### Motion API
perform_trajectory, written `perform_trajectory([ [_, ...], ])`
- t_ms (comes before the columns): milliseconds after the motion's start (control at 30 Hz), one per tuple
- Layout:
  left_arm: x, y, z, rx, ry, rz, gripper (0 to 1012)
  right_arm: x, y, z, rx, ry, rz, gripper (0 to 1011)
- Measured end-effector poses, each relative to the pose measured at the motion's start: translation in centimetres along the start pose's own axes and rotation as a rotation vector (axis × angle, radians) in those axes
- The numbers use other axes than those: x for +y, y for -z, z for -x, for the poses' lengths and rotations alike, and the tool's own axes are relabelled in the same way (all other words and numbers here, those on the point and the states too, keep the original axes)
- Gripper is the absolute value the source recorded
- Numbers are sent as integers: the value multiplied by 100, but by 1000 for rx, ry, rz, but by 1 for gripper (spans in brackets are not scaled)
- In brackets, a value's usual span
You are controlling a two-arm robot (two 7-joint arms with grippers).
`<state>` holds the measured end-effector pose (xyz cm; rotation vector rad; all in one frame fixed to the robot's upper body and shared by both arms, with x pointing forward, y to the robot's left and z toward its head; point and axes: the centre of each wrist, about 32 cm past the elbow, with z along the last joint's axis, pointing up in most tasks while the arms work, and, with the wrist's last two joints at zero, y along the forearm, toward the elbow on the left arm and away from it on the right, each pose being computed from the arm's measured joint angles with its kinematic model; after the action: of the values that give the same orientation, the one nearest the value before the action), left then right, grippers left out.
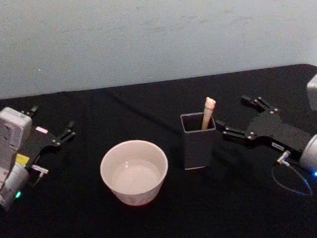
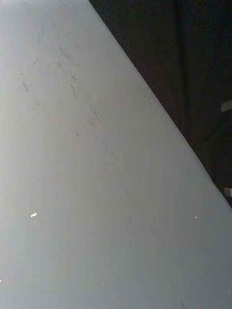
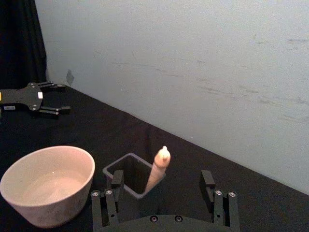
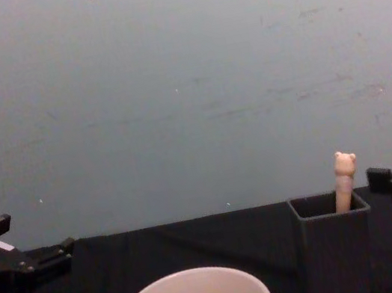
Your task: Pick up the stirring spoon with one hand, stir inside the cup, then place it back in its original position.
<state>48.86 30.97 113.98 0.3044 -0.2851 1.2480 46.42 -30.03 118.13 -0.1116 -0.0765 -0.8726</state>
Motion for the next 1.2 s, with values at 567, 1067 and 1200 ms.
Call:
perform_trajectory([
  [567,0,0,0,0,0,0,1001,379,-31,-1,88,-14,44,1002],
  [1067,0,0,0,0,0,0,1001,529,-10,-29,128,13,62,1002],
  [1200,0,0,0,0,0,0,1001,553,-5,-34,136,19,66,1000],
])
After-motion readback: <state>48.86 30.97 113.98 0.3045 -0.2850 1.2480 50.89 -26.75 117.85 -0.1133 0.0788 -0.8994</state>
